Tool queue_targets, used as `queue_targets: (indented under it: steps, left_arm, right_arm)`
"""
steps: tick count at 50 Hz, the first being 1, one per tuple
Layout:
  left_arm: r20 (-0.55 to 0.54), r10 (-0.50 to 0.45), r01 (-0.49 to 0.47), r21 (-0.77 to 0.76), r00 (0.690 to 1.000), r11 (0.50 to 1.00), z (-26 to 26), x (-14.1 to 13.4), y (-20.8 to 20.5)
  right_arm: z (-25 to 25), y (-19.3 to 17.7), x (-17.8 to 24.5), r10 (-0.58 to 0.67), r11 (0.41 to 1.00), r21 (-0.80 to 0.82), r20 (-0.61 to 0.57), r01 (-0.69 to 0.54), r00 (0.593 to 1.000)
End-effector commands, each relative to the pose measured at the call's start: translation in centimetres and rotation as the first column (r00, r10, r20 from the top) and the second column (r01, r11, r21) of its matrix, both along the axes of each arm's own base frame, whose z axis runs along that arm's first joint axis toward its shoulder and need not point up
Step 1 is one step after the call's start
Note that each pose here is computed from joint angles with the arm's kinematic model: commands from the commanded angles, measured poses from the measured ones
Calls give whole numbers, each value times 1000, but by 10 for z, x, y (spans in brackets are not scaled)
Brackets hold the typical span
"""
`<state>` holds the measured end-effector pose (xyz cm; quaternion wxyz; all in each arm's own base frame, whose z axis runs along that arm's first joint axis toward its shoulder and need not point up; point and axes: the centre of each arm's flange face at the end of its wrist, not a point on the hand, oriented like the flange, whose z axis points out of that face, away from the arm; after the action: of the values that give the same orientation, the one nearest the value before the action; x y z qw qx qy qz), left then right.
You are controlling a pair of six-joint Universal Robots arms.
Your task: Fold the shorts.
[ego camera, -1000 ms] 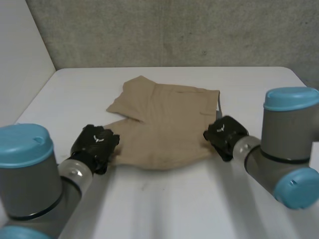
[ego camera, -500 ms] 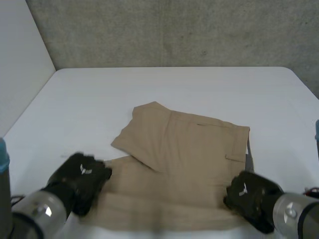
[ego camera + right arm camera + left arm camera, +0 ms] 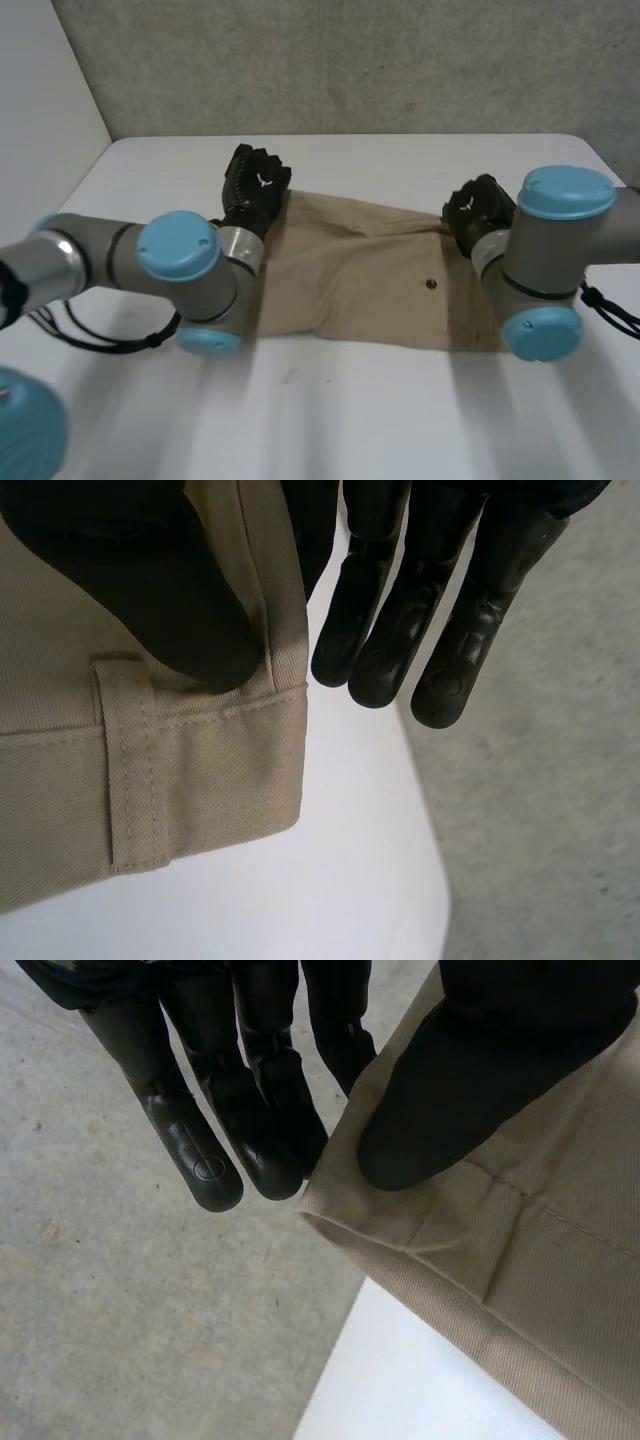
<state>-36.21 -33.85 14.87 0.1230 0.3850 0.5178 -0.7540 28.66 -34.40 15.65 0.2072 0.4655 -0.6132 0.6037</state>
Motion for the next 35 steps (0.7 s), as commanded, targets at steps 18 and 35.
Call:
queue_targets:
  steps: [18, 35]
  left_arm:
    - [-113, 64, -63, 12, 992, 998, 24, 4, 2]
    - [-555, 104, 127, 361, 825, 924, 74, 73, 107]
  right_arm:
    - [84, -8, -9, 15, 990, -137, 369, 38, 929]
    - [29, 70, -62, -225, 843, 537, 364, -6, 904]
